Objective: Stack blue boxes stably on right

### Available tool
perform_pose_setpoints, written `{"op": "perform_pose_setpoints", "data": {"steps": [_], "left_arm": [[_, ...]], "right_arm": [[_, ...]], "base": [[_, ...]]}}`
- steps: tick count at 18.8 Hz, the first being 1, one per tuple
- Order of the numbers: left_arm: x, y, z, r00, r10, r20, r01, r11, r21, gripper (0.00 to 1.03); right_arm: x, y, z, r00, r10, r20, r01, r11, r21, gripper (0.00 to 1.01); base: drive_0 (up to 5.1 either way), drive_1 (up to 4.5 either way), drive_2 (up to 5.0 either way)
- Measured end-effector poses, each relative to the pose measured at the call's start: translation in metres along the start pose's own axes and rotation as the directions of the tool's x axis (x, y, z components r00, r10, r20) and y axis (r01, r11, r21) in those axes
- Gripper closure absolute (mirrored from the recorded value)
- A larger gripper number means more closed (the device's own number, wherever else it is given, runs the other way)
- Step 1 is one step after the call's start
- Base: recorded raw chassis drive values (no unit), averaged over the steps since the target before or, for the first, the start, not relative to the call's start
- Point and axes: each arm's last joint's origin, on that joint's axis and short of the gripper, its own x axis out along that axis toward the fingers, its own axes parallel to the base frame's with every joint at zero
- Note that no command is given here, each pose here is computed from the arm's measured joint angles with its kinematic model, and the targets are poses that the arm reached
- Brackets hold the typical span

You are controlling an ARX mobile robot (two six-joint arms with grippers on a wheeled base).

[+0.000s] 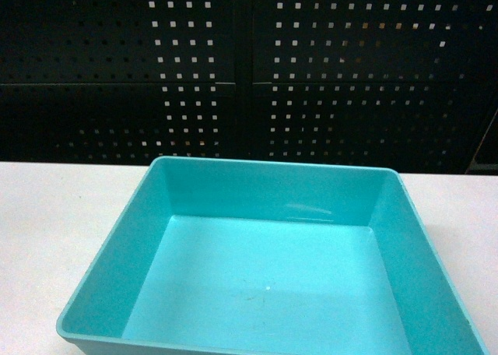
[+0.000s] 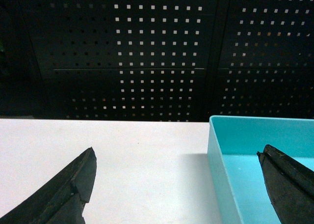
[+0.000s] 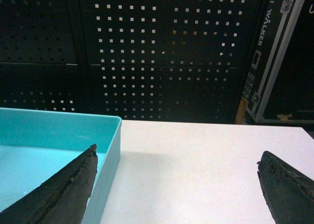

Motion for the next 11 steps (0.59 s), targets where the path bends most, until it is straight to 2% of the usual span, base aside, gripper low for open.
{"op": "perform_pose_setpoints", "data": {"steps": [10,11], "left_arm": [[0.0,0.0,0.0,1.0,0.001,0.0,-0.001,1.0,0.0,0.05],[-0.0007,-0.0022,0.0013,1.0,0.02,0.02,-0.02,0.9997,0.014,0.05]], "right_arm": [[0.0,0.0,0.0,1.0,0.0,0.0,0.0,1.0,0.0,0.03],[0.0,0.0,0.0,1.0,0.0,0.0,0.0,1.0,0.0,0.03]], "base": [[0.0,0.0,0.0],[0.0,0.0,0.0]]}}
